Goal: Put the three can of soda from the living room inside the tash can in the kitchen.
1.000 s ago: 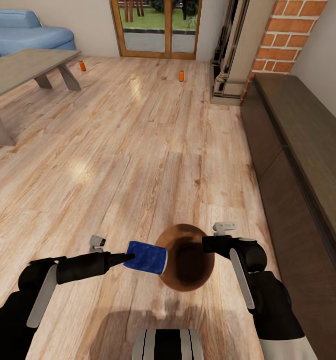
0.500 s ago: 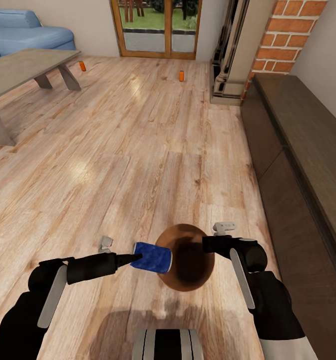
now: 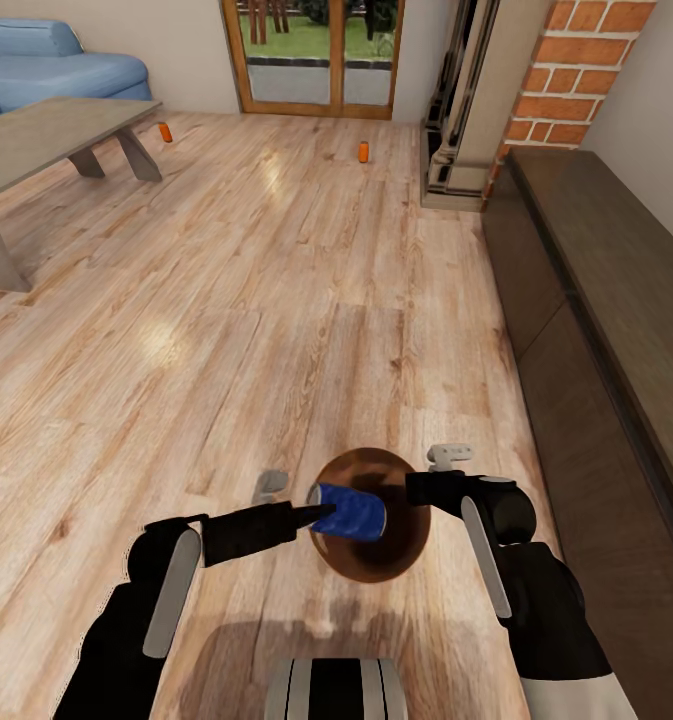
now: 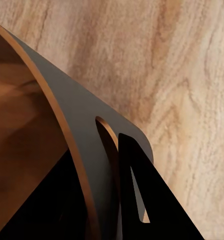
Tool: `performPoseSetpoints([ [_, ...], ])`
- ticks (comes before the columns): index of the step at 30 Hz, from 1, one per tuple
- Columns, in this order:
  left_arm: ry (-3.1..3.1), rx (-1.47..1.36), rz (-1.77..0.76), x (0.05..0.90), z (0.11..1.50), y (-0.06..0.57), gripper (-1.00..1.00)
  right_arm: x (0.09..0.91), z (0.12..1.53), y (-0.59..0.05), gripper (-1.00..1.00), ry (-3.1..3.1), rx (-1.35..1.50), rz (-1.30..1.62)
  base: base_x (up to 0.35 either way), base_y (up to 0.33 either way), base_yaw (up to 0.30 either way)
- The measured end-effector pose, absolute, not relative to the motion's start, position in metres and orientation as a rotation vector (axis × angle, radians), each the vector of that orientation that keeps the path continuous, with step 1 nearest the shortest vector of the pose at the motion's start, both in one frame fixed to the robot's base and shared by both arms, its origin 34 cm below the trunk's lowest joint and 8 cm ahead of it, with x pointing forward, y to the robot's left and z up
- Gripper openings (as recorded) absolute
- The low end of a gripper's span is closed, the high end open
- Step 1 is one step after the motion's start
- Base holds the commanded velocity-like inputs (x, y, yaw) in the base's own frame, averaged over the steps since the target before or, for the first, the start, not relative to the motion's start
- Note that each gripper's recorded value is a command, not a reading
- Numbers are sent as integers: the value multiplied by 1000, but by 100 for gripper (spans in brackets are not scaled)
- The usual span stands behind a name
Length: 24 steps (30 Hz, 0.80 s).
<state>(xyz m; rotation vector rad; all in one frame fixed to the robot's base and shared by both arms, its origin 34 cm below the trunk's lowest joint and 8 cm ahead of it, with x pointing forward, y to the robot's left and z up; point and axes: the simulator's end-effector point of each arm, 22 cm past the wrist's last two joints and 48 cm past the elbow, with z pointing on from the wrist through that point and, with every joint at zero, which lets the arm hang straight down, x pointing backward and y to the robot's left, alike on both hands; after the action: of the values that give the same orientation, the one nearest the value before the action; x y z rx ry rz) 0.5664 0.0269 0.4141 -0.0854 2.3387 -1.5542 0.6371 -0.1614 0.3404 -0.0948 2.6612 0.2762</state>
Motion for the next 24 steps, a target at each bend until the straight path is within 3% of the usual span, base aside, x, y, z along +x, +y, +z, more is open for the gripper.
performPoseSetpoints([
  [24, 2521, -39, -1341, 557, 383, -6, -100, 637, 340, -163, -100, 2662, -96, 272, 0, 0, 0],
])
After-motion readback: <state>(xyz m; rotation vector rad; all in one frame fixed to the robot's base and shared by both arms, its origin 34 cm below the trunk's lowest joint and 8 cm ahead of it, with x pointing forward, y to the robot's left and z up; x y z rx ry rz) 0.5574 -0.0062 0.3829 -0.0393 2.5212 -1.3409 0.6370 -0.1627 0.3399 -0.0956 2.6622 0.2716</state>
